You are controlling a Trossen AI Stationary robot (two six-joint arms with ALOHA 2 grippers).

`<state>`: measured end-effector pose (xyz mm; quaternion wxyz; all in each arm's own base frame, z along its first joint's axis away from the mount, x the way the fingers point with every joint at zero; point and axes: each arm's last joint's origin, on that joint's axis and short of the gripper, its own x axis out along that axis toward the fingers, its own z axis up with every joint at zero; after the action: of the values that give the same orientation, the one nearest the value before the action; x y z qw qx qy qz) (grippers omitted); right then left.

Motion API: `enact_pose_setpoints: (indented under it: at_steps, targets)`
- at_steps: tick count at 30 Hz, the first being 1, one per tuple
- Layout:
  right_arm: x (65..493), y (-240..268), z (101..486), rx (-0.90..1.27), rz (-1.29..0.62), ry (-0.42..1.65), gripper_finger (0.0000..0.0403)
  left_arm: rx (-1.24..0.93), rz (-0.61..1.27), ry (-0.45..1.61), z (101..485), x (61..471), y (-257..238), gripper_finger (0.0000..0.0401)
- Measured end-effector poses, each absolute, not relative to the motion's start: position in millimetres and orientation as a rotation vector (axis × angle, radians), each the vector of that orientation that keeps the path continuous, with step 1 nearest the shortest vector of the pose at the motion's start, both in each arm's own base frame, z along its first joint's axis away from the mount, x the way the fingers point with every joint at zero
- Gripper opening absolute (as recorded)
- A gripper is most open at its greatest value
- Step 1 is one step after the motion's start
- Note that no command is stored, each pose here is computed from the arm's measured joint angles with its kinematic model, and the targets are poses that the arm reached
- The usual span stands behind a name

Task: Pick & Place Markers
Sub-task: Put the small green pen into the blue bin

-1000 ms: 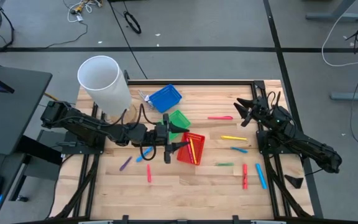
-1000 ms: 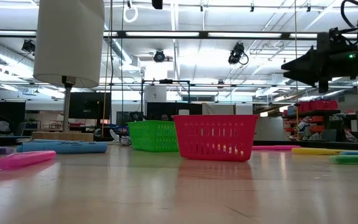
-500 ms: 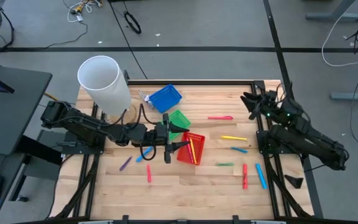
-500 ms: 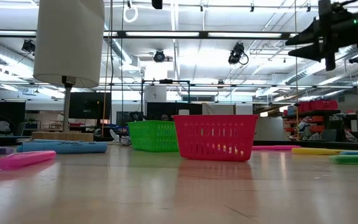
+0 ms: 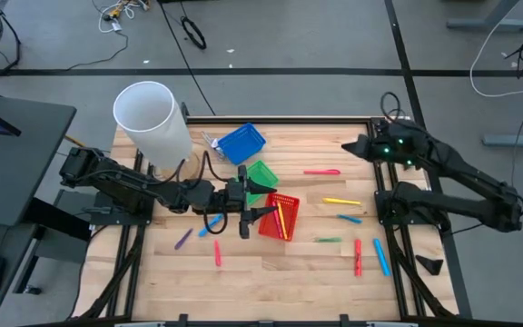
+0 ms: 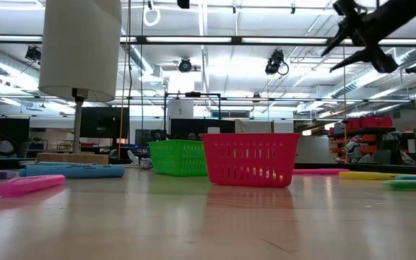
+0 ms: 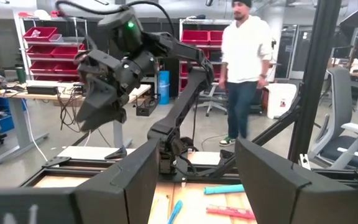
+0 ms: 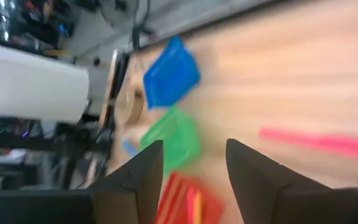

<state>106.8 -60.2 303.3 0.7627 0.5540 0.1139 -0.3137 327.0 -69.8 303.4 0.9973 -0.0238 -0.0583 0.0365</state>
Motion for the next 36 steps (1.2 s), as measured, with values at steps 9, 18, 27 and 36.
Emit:
enact_pose_setpoints:
  at_steps: [9,18,27,36]
  targets:
    - [134,-60,321,1.361,-0.554,0.316,0.0176,-0.051,0.020,-0.145,306,327,-71,0.0218]
    - [154,-38,315,1.320,-0.434,0.480,0.0176,-0.056,0.019,-0.162,308,326,-71,0.0218]
    - [171,-5,305,1.101,-0.226,0.709,0.0176,-0.060,0.019,-0.167,308,326,-71,0.0218]
    - [187,28,288,0.753,-0.037,0.890,0.0176,-0.119,0.014,-0.205,312,326,-71,0.0218]
